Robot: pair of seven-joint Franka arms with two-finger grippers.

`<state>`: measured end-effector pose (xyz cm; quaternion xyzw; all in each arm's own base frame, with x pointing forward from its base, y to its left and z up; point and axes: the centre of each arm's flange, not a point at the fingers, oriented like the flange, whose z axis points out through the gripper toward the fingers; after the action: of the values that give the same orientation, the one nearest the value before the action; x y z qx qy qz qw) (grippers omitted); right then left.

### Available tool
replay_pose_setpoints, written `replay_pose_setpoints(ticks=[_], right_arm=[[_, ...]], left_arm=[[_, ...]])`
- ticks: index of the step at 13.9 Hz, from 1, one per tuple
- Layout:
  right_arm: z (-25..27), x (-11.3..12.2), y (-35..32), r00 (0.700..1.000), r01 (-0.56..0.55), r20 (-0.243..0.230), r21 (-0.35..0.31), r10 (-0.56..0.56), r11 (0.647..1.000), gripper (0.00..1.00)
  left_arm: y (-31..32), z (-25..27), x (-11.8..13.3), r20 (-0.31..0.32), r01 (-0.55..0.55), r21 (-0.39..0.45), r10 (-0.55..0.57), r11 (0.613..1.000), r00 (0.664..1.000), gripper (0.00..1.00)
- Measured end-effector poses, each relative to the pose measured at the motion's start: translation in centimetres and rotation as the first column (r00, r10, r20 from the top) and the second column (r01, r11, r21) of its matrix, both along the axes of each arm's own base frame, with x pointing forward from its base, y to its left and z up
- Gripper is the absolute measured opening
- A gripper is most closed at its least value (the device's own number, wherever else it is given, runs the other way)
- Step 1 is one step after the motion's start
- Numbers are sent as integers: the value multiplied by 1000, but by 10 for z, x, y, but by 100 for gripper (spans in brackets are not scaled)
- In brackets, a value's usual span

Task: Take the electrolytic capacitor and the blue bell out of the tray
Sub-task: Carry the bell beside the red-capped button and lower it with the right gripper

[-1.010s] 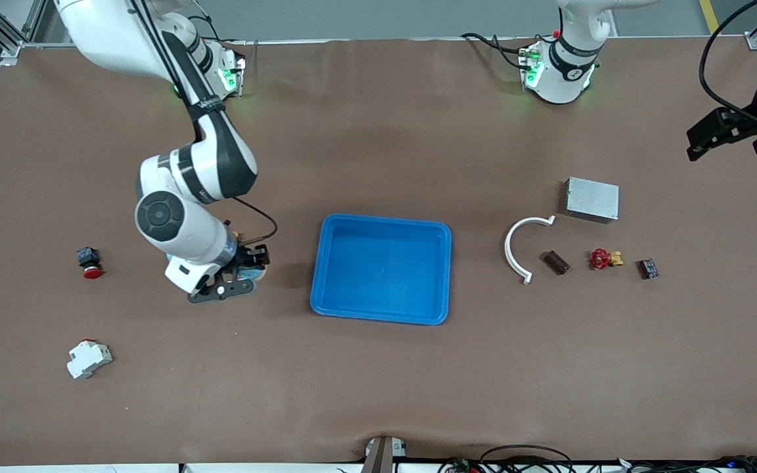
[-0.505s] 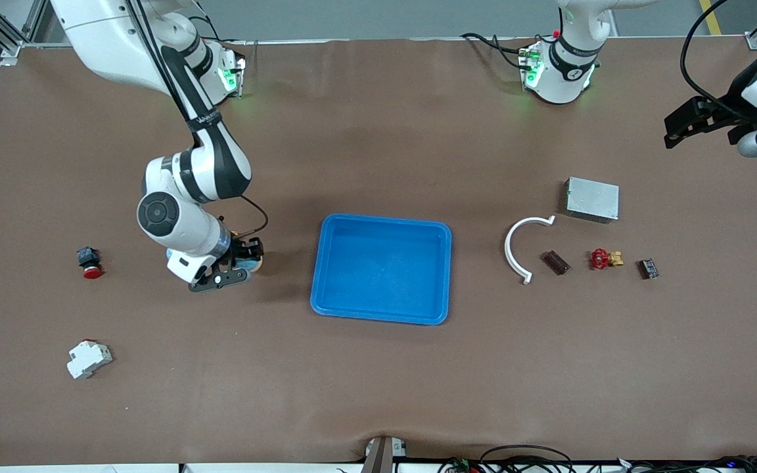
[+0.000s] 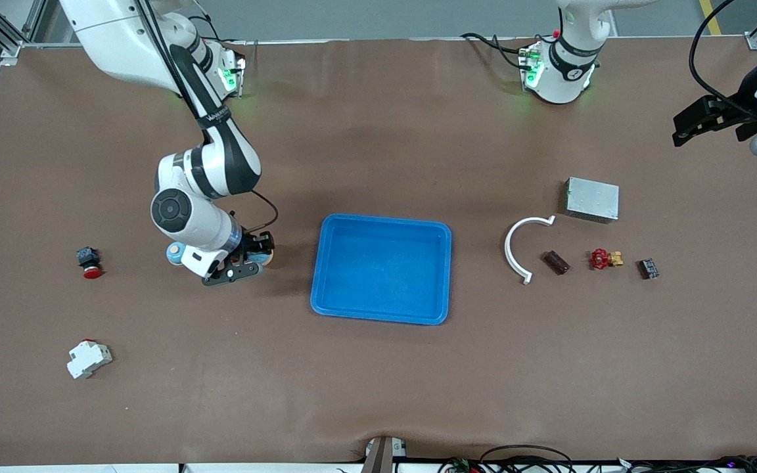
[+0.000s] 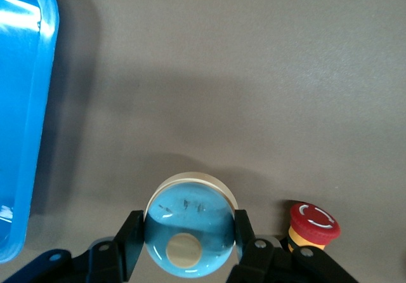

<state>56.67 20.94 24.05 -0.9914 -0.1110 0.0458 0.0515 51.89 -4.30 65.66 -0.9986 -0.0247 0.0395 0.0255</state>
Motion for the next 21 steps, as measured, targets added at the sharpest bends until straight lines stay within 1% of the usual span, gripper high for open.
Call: replay_pose_setpoints(ticks=[5,7,9,15,21], right_arm=[[-21,-4,0,1000,-3,-30,-13,3,1000,62],[-27,-5,0,999,-3,-38,-17,2,1000,62],[-31,-6,0,999,-4,-44,-19,3,1000,62],[-35,-7,0,999,-6,-47,-21,5,1000,62],[-36,-7,1,999,-7,-48,-21,6,1000,62]], left_arm=[[3,-8,4,-15,-5,-1,5,1000,1000,100],[4,-17,10,-25,-5,-2,5,1000,1000,100],[4,-24,18,-21,-5,-5,4,1000,1000,100],[11,-35,27,-27,-17,-8,17,1000,999,100],[12,-34,27,-24,-18,-9,18,1000,1000,100]])
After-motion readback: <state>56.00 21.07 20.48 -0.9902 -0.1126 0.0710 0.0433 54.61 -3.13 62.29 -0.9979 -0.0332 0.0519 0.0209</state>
